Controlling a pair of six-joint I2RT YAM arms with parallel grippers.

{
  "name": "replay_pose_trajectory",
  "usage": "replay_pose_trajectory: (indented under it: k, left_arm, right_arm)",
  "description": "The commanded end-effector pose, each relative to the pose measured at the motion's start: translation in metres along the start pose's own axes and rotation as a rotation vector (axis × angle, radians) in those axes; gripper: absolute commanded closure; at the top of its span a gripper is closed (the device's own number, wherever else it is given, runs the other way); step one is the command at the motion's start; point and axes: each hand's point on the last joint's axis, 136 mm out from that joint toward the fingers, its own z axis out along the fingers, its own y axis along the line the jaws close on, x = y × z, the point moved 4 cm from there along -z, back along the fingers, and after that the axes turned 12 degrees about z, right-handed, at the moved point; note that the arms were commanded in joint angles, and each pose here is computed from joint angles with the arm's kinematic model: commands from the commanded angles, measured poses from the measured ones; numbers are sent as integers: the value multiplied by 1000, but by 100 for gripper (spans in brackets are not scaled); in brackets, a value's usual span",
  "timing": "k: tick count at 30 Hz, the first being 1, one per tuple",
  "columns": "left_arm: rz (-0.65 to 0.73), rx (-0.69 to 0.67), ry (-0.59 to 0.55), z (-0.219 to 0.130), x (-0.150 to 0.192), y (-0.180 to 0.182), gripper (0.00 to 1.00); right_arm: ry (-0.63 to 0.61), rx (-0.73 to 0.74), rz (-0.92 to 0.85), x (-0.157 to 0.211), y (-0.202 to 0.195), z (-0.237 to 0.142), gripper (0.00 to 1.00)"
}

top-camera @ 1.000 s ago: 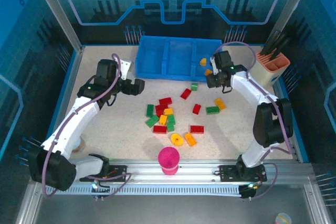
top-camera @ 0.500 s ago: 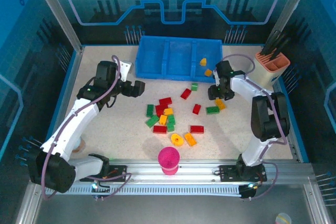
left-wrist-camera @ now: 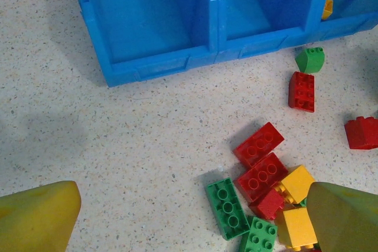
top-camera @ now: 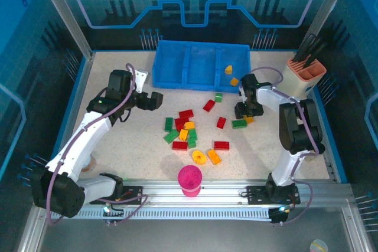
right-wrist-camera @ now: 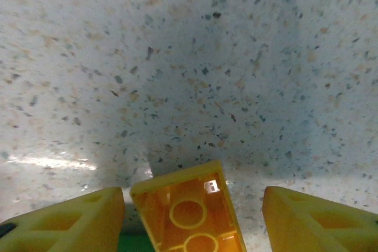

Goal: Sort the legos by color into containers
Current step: Pick up the lego from the middle-right of the table, then place the lego in the container.

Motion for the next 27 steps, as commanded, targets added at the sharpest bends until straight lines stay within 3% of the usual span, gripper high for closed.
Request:
replay_pose_trajectory:
  k: [1,11,17,22,27]
  left_arm:
    - [14,20,-13,-4,0,-5,1]
    - [19,9,-19,-7,0,-4,1]
    - [21,5,-15,-6,0,-4,1]
    - [26,1,-12,-5,0,-3,1]
    - [25,1,-6,-3,0,-2,1]
  right_arm:
    - [57,39,11,10,-10,10,39]
    - [77,59,2,13,-15,11,70]
    - [-17,0,1,-6,-11,-25,74]
    - [-182,-8,-25,-40,-2,-72,74]
    - [-327,-41,-32,-80,9,-95,75]
